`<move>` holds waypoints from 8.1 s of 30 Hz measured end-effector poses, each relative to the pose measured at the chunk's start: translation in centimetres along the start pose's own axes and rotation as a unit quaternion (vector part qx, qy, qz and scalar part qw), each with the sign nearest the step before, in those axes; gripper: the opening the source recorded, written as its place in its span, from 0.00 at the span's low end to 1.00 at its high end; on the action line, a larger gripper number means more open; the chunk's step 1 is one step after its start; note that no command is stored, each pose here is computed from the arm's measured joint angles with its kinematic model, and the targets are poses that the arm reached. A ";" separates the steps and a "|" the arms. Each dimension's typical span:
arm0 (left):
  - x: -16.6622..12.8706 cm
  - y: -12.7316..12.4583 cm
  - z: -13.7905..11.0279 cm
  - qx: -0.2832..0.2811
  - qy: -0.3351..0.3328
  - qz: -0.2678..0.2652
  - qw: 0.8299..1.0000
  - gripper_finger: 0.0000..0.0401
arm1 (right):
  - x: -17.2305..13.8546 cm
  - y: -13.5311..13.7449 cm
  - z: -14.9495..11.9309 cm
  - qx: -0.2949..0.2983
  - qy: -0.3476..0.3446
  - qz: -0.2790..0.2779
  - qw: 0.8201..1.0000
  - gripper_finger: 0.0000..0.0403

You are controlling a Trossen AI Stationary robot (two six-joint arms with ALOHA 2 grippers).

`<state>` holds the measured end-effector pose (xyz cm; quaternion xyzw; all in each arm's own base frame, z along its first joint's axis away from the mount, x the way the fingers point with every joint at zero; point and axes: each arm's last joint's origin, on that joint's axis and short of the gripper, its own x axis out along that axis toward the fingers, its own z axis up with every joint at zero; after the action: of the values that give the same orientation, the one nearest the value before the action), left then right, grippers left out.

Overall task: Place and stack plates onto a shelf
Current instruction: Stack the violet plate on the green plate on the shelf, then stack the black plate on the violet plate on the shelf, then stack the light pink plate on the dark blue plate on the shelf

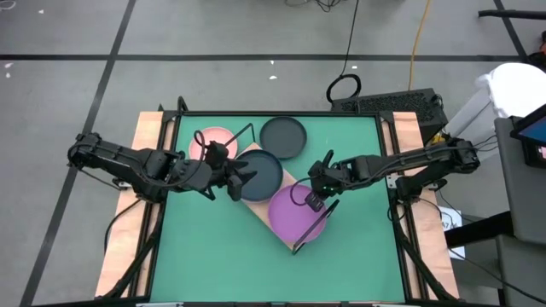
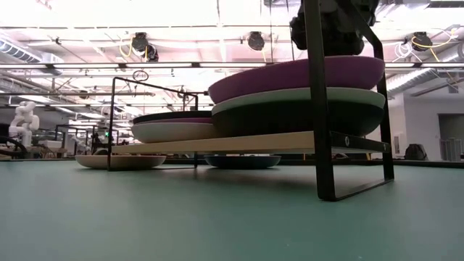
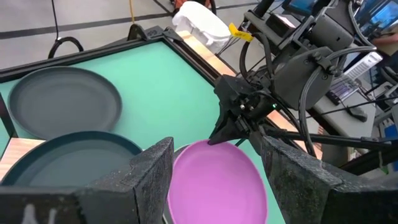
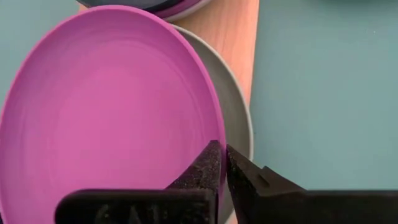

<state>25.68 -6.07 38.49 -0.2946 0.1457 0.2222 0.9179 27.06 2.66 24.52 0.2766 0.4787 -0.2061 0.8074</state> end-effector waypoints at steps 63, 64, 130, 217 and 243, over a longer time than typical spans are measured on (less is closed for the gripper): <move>0.5 1.7 -0.1 -0.068 0.026 0.064 0.995 0.61 | 5.7 -19.8 13.5 0.312 -0.056 0.003 0.948 0.47; 0.5 1.8 -0.1 -0.067 0.027 0.065 0.995 0.61 | 6.1 -20.0 13.5 0.311 -0.054 0.006 0.949 0.49; 0.3 2.7 -0.7 -0.016 0.047 0.112 0.992 0.61 | 1.3 -20.5 11.5 0.315 -0.174 0.073 0.930 0.00; 3.3 8.7 4.3 0.030 0.083 0.154 0.984 0.61 | 2.1 -4.9 0.0 0.130 0.080 0.112 0.982 0.00; 3.2 15.0 7.3 -0.068 0.151 0.165 0.972 0.61 | 0.8 -4.8 -0.9 0.165 0.009 0.096 0.981 0.45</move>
<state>22.01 10.32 35.80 -0.3582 0.3142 0.3326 0.8138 23.94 -0.48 22.28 0.4530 0.4163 -0.2010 0.7623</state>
